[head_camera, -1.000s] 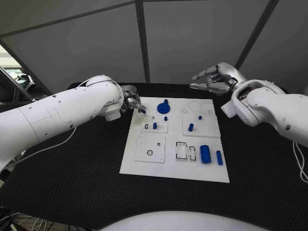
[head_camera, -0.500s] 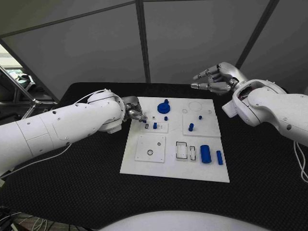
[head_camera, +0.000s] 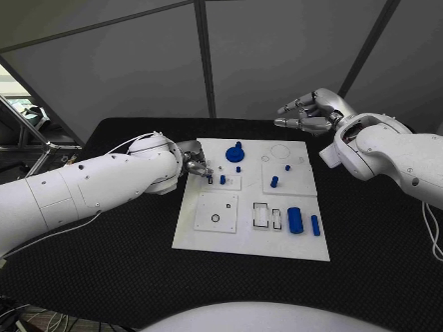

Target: Assemble the parts on the task board

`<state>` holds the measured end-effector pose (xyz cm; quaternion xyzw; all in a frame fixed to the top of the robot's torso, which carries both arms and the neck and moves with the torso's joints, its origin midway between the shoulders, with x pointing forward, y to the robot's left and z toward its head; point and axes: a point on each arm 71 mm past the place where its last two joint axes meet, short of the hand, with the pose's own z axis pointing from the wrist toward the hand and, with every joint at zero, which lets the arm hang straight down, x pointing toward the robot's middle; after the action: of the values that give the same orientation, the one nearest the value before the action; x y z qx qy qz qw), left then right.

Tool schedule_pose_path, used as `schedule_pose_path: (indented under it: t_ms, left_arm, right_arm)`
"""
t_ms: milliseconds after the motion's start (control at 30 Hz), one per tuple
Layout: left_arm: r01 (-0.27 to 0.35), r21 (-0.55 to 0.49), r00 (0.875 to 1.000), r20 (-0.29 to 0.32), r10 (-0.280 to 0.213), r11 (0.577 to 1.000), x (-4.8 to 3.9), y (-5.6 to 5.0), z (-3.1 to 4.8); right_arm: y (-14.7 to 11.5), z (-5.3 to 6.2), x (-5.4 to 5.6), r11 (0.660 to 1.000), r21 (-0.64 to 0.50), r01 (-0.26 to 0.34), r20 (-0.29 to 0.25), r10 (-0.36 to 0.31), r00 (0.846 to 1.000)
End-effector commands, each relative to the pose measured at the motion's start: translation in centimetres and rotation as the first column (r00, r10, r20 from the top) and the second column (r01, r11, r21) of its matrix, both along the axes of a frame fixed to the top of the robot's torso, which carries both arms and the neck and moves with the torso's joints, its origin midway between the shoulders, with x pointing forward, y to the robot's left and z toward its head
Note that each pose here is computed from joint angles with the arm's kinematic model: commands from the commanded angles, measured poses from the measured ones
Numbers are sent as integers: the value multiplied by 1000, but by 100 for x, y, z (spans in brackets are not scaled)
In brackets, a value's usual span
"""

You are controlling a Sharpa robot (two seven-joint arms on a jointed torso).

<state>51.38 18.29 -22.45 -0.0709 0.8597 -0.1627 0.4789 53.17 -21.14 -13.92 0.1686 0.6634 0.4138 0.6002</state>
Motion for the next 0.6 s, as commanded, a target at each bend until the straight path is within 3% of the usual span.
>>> schedule_pose_path:
  t_ms: [33,600]
  left_arm:
    - [3,29,1000,-8,-3,1000,-7,-7,-6]
    - [37,51,998,-50,-34,998,-37,-48,-44]
  right_arm:
    - [8,16,0,1000,3,-8,4,8,1000]
    - [23,12,5,1000,4,-12,3,12,1000]
